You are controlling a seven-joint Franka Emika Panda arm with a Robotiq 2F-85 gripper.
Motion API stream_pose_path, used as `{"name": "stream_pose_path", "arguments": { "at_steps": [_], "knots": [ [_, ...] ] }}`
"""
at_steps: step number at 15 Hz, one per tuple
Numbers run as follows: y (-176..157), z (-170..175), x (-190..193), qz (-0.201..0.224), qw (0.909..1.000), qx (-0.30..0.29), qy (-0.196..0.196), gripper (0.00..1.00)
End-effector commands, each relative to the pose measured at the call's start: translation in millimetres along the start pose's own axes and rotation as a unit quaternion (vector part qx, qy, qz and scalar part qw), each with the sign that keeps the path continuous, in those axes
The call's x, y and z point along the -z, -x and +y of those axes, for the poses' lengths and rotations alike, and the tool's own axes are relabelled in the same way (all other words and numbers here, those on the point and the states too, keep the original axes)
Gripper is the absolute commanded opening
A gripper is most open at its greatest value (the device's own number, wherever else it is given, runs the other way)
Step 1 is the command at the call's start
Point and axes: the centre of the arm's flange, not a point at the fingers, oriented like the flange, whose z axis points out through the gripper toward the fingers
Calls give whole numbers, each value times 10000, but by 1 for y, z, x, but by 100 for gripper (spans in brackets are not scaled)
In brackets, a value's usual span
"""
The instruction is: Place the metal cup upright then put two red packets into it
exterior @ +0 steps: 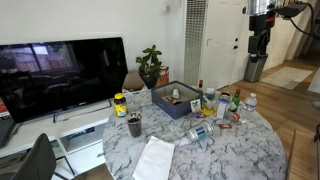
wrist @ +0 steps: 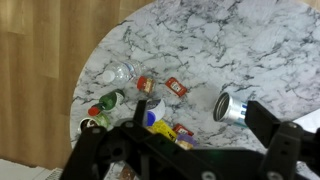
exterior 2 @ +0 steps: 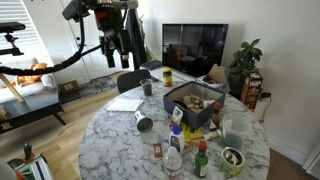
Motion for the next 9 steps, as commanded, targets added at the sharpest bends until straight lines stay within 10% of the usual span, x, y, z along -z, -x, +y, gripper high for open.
{"name": "stream_pose_path", "arguments": {
  "at_steps": [1,9],
  "knots": [
    [0,0,0,0,10000,0,0,100],
    [-73,-58,-117,-273,9763,1045,-1877,100]
  ]
}}
